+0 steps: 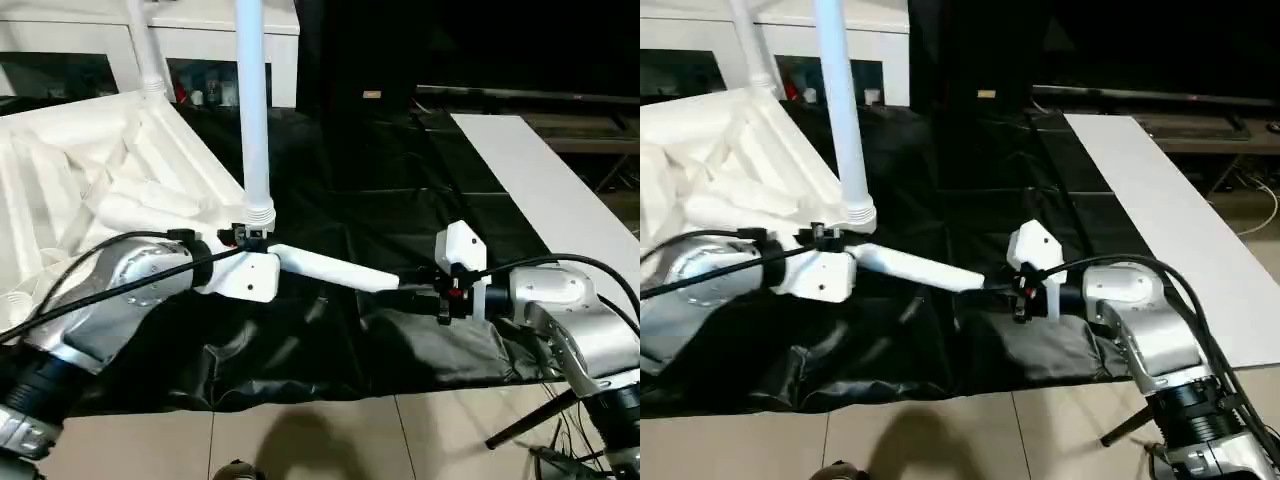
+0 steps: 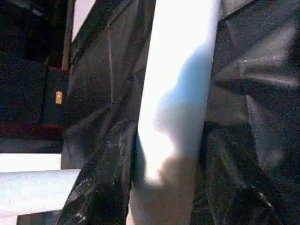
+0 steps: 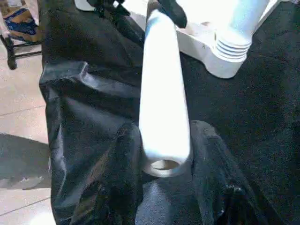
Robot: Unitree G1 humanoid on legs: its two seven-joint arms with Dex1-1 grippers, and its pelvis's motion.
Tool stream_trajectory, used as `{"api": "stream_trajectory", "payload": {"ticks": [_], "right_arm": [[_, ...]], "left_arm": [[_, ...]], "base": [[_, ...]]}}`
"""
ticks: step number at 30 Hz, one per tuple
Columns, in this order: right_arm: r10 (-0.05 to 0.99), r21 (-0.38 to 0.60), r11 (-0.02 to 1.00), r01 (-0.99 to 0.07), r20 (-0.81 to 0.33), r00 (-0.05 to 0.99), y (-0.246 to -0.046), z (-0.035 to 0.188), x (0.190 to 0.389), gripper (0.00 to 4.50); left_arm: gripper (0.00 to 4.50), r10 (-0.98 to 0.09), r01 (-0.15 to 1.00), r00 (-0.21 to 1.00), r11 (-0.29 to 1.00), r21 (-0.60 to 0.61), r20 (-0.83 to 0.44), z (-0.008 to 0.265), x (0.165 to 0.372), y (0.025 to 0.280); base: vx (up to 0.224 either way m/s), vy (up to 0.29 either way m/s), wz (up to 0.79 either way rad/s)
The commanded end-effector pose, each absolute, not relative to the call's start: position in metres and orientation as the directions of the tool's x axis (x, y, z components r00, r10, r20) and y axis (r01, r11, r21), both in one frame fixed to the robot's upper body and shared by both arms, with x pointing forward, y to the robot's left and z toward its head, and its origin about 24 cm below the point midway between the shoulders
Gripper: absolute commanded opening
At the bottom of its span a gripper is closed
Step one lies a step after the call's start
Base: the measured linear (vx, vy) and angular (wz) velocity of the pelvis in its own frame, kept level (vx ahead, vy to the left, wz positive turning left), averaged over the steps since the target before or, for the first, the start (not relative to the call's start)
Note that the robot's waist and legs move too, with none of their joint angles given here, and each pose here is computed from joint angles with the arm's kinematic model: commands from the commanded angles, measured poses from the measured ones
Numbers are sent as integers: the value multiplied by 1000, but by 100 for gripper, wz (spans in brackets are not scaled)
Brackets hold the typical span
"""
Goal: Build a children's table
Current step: Move to table
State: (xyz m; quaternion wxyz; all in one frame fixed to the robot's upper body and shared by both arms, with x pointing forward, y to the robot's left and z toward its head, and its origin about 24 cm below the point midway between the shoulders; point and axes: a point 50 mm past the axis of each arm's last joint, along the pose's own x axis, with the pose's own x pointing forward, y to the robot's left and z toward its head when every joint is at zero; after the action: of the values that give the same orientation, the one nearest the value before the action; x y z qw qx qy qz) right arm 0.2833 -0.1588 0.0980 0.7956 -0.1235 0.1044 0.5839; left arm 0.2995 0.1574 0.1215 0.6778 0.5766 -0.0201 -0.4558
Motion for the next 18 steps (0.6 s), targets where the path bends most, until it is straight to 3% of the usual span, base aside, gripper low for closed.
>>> {"api": "stream_trajectory", "payload": {"ticks": [1, 7, 18], "right_arm": [[931, -82, 228, -970, -272, 242, -149, 104, 280, 117], [935, -85, 219, -972, -267, 234, -146, 105, 280, 117], [934, -88, 224, -970, -266, 240, -151, 111, 285, 117]], "left_arm": [[220, -678, 558, 569, -99, 824, -466, 126, 301, 142], [176, -701, 595, 556, -40, 803, -447, 122, 302, 136], [172, -702, 608, 558, -17, 794, -442, 122, 305, 139]], "base": [[0, 0, 0], [0, 0, 0], [0, 0, 0]]}}
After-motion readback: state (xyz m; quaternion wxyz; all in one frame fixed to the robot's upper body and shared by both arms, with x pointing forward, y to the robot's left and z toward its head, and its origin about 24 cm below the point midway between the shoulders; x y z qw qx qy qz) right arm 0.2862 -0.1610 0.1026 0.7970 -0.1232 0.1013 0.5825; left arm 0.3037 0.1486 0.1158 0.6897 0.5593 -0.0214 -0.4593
